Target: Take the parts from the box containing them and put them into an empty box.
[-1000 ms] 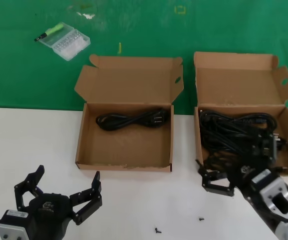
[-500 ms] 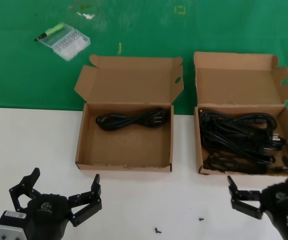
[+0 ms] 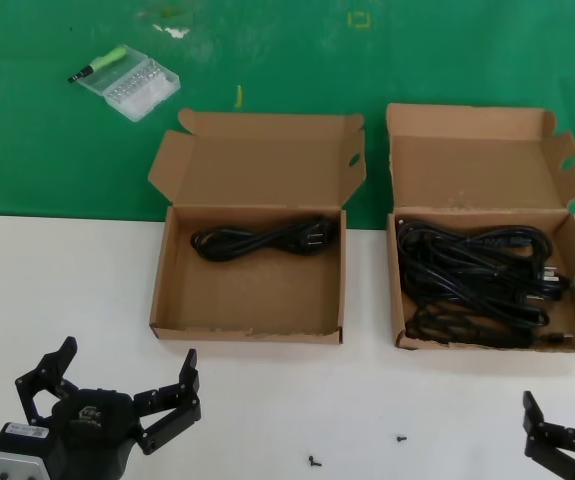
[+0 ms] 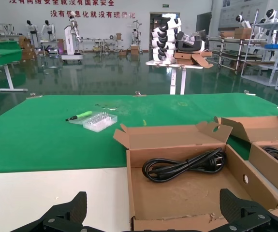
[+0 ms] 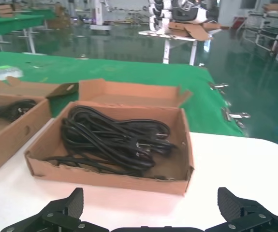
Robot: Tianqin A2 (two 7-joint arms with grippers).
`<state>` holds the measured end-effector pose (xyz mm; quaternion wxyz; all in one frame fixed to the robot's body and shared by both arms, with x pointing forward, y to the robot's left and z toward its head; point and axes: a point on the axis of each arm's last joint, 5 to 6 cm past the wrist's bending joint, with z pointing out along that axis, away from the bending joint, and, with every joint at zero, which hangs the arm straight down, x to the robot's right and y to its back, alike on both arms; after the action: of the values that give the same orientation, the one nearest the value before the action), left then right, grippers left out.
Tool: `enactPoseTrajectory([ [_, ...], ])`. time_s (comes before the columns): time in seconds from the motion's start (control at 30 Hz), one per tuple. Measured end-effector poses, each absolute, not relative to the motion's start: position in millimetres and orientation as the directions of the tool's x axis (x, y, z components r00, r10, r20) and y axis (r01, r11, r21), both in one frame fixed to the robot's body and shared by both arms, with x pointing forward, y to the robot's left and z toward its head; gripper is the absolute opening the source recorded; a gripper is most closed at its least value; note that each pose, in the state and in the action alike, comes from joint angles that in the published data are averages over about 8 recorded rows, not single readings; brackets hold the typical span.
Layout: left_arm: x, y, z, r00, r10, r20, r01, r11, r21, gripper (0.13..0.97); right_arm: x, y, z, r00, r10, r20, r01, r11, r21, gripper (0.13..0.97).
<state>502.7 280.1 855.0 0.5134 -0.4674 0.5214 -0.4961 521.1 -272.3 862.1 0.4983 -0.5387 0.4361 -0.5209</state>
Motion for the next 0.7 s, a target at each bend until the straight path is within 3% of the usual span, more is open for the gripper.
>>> enactPoseTrajectory([
  [0.7, 502.5, 280.2, 855.0, -0.036, -0.997, -0.071, 0.022, 0.07, -0.997, 0.966, 516.3, -275.2, 859.5, 0.062, -0.992, 0.106, 0.039, -0.104, -0.994, 0.966],
])
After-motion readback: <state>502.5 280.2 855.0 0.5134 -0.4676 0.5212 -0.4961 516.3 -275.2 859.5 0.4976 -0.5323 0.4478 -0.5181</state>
